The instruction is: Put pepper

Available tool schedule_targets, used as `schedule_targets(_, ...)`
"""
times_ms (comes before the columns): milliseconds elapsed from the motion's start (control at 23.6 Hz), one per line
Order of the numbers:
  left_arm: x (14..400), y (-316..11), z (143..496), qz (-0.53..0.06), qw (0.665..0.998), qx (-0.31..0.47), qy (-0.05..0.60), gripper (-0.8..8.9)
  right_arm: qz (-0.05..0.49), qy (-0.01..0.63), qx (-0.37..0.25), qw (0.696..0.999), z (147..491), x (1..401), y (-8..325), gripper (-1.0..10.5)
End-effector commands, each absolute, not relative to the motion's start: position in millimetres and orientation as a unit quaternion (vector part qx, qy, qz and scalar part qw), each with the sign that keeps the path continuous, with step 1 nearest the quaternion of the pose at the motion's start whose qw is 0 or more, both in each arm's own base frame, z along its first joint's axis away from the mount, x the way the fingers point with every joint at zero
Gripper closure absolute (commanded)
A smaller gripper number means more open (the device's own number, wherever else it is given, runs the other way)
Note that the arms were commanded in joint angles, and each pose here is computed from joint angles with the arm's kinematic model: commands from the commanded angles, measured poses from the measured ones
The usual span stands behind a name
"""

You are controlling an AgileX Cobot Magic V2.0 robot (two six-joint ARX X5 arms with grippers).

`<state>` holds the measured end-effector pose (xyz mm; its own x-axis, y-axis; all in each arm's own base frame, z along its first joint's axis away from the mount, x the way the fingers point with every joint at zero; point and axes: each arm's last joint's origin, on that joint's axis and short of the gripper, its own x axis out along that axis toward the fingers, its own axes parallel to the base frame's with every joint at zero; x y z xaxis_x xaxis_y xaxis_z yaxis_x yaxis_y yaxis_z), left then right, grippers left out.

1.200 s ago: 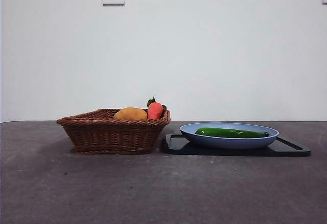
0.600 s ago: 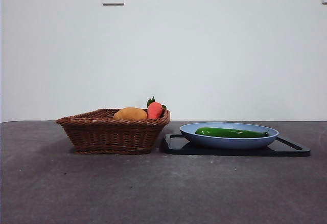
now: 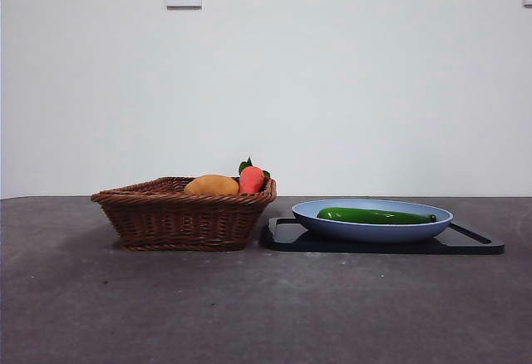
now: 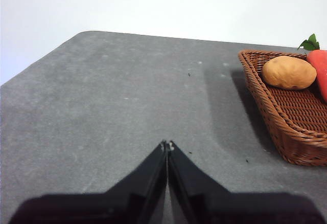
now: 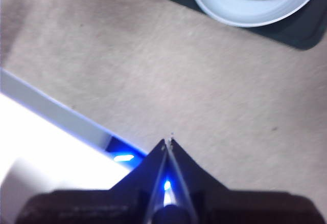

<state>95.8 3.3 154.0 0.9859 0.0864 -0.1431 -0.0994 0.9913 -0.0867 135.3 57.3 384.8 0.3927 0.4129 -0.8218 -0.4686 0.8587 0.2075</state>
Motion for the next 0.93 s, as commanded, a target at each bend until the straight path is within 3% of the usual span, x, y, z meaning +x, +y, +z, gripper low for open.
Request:
schedule_targets(42,96,4,151,0.048,0.995,-0.050,0.069,8.05,0.252,0.375,-0.015,0.892,406,131,46,9.4)
schedule_targets(127,96,4,151,0.048,0.995,-0.050,0.069,8.05,0.225,0.262,0.028,0.938,417,120,35,9.4)
schedule_targets(212,96,4,151,0.048,0.995,-0.050,0.069,8.05,0.196,0.176,0.046,0.964,412,106,24,9.4)
schedule_targets(424,96,4,151,0.048,0.995,-0.050,0.069,8.05,0.130,0.037,0.036,0.990,353,91,14,9.4)
schedule_targets(679,96,4,151,0.048,0.995,-0.050,0.069,8.05,0.120,-0.022,0.034,0.992,288,88,12,9.4)
schedule_targets(933,96,4,151,0.048,0.995,-0.050,0.069,8.05,0.120,-0.017,0.040,0.992,236,89,13,9.4)
